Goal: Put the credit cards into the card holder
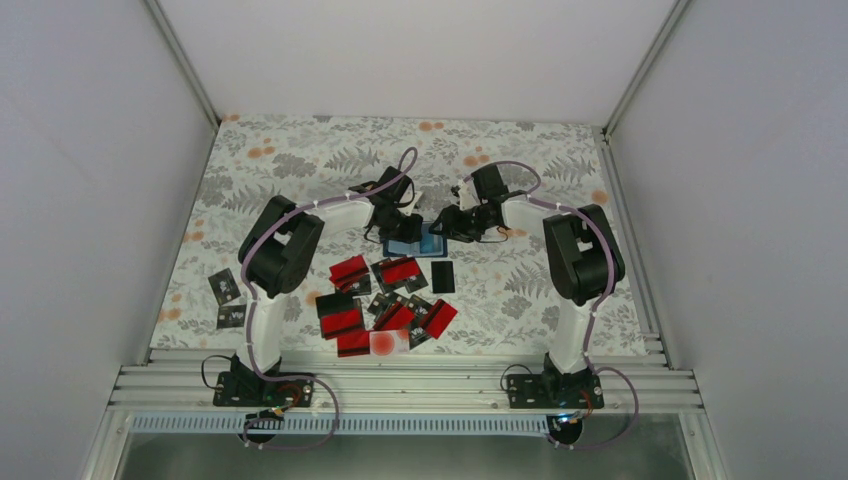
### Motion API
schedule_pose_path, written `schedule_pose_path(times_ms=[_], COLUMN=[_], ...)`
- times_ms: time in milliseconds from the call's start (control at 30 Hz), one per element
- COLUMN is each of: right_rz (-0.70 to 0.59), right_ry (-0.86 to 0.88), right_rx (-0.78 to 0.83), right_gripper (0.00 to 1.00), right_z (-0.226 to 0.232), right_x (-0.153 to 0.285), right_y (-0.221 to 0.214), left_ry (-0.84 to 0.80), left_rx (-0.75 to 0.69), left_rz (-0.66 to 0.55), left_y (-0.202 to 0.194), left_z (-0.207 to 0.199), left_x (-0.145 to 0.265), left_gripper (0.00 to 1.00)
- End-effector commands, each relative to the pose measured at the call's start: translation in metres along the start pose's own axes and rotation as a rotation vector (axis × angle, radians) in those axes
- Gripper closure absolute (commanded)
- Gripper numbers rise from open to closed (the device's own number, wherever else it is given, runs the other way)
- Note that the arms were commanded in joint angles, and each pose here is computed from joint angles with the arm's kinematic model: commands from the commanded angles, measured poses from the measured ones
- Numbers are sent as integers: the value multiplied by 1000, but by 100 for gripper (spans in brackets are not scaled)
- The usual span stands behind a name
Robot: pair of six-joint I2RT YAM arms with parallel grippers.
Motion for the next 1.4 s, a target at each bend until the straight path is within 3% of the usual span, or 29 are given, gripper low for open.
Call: schedule_pose_path(times_ms=[0, 267, 1033, 1367], right_rz=[1, -1, 21, 19], right_ry=[2, -64, 7, -69], right_rx=[15, -13, 52, 75], right_gripper=[54, 54, 54, 55], right_z=[7, -4, 23, 32], right_x=[-2, -5, -7, -8], right_y=[0, -5, -3, -4], left_ry=[79, 79, 77, 75], left_rx=[35, 34, 29, 26], left_rz=[113, 112, 109, 105], left_y=[-29, -29, -27, -26], left_z=[15, 15, 13, 12], left_x=[-24, -23, -24, -22], left_gripper=[98, 97, 98, 98])
Point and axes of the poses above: each gripper's point midway between its finger pads, its own x axis back along the fingers, its own z axis along the line the jaws close on, y = z × x, the point moved 8 cm from there along x, back along the fingers, and after that the axes turned 4 degrees about -x, right-handed, at the moved point
